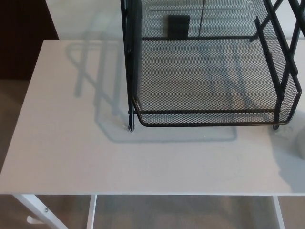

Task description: The robot walks towards a desk on which a file tray is kept in the middle and a toilet paper roll is kept on its right. The robot uses its right hand to hook on finger in the gap of the roll and grabs it, lifts it and places it on the tray.

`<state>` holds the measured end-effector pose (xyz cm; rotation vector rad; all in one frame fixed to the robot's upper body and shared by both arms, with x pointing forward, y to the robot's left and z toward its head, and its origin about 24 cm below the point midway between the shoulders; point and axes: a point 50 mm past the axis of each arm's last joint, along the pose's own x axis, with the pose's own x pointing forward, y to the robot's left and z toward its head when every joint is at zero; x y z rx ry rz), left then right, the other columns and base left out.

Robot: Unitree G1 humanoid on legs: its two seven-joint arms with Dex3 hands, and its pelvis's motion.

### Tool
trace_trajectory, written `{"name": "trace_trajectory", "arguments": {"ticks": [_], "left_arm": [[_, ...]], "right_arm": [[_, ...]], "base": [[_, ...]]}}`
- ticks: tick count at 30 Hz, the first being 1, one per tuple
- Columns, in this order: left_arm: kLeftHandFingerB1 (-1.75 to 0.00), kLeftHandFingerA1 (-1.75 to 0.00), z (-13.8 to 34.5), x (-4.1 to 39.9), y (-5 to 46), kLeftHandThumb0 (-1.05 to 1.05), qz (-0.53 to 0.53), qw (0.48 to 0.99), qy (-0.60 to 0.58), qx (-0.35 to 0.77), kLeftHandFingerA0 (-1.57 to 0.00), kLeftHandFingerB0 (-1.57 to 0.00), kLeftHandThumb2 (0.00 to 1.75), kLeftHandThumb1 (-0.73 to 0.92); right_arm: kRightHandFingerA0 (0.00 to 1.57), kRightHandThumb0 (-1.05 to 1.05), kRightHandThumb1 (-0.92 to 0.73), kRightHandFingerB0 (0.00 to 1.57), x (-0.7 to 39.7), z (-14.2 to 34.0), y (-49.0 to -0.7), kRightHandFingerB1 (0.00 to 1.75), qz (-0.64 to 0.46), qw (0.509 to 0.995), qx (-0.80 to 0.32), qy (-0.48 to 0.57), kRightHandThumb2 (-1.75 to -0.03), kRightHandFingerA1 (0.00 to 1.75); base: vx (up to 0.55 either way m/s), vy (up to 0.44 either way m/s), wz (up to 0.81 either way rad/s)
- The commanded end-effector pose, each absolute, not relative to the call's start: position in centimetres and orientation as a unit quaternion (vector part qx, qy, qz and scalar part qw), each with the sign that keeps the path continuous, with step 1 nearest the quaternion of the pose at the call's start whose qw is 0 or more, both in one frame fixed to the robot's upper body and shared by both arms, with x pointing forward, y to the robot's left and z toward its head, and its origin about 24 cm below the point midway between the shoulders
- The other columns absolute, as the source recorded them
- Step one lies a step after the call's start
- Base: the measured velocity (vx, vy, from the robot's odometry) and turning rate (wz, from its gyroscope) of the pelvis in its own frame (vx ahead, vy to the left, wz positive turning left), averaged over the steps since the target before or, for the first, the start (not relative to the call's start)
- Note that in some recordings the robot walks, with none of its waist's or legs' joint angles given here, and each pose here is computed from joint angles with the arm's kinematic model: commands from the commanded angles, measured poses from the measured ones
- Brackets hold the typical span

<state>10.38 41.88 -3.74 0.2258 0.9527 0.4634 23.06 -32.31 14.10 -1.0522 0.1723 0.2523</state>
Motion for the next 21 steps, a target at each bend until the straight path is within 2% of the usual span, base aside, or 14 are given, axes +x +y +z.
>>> {"name": "trace_trajectory", "arguments": {"ticks": [1,2,3,4,5,6,16,17,18,19,21], "left_arm": [[-0.72,-0.84,-3.0,10.5,42.5,-0.90,0.219,0.858,0.448,0.126,-0.45,-0.19,0.67,0.91],[-0.72,-0.84,-2.9,10.6,42.4,-0.90,0.215,0.858,0.448,0.128,-0.42,-0.18,0.67,0.92],[-0.72,-0.84,-2.9,10.6,42.4,-0.90,0.214,0.858,0.448,0.128,-0.42,-0.18,0.67,0.92],[-0.68,-0.79,-2.9,10.6,42.4,-0.91,0.212,0.859,0.447,0.129,-0.43,-0.19,1.04,0.68],[-0.68,-0.79,-2.8,10.5,42.4,-0.91,0.209,0.861,0.445,0.130,-0.43,-0.19,1.04,0.68],[-0.71,-0.84,-2.9,10.5,42.4,-0.90,0.210,0.859,0.448,0.132,-0.44,-0.19,0.69,0.92],[-0.71,-0.83,-2.9,10.4,42.6,-0.90,0.223,0.859,0.443,0.125,-0.47,-0.18,0.66,0.92],[-0.66,-0.77,-3.0,10.4,42.7,-0.86,0.225,0.856,0.445,0.135,-0.49,-0.22,1.06,0.68],[-0.69,-0.81,-3.0,10.3,42.6,-0.89,0.226,0.857,0.444,0.129,-0.48,-0.21,0.65,0.92],[-0.66,-0.77,-3.1,10.3,42.7,-0.87,0.228,0.857,0.444,0.131,-0.49,-0.22,1.06,0.68],[-0.66,-0.78,-3.1,10.2,42.7,-0.88,0.228,0.857,0.444,0.128,-0.49,-0.21,1.06,0.67]], "right_arm": [[0.26,-0.44,-0.59,0.21,23.2,15.4,-32.5,0.30,0.100,0.874,-0.471,0.065,-0.58,0.40],[0.22,-0.49,-0.51,0.19,23.2,15.8,-32.5,0.39,0.094,0.879,-0.464,0.053,-0.72,0.47],[0.22,-0.49,-0.51,0.19,23.1,15.9,-32.6,0.39,0.092,0.881,-0.461,0.049,-0.72,0.47],[0.21,-0.49,-0.51,0.18,23.1,16.2,-32.7,0.40,0.089,0.885,-0.455,0.044,-0.73,0.48],[0.21,-0.49,-0.51,0.18,23.1,16.5,-32.8,0.40,0.083,0.890,-0.447,0.036,-0.73,0.48],[0.21,-0.47,-0.50,0.19,23.0,16.8,-33.0,0.39,0.074,0.898,-0.431,0.035,-0.72,0.48],[0.20,-0.50,-0.52,0.16,22.3,18.4,-34.1,0.38,0.057,0.909,-0.412,0.019,-0.72,0.47],[0.18,-0.49,-0.53,0.15,22.2,18.4,-34.2,0.37,0.060,0.906,-0.419,0.029,-0.71,0.44],[0.16,-0.46,-0.54,0.16,22.1,18.4,-34.2,0.36,0.062,0.904,-0.421,0.032,-0.69,0.43],[0.15,-0.47,-0.54,0.15,22.0,18.4,-34.2,0.35,0.066,0.901,-0.428,0.036,-0.69,0.43],[0.13,-0.48,-0.53,0.15,21.9,18.3,-34.1,0.35,0.074,0.892,-0.443,0.047,-0.69,0.42]], "base": [[0.00,0.000,0.00],[0.00,0.000,0.00],[0.00,0.000,0.00],[0.00,0.000,0.00],[0.00,0.000,0.00],[0.00,0.000,0.00],[0.00,0.000,0.00],[0.00,0.000,0.00],[0.00,0.000,0.00],[0.00,0.000,0.00],[0.00,0.000,0.00]]}}
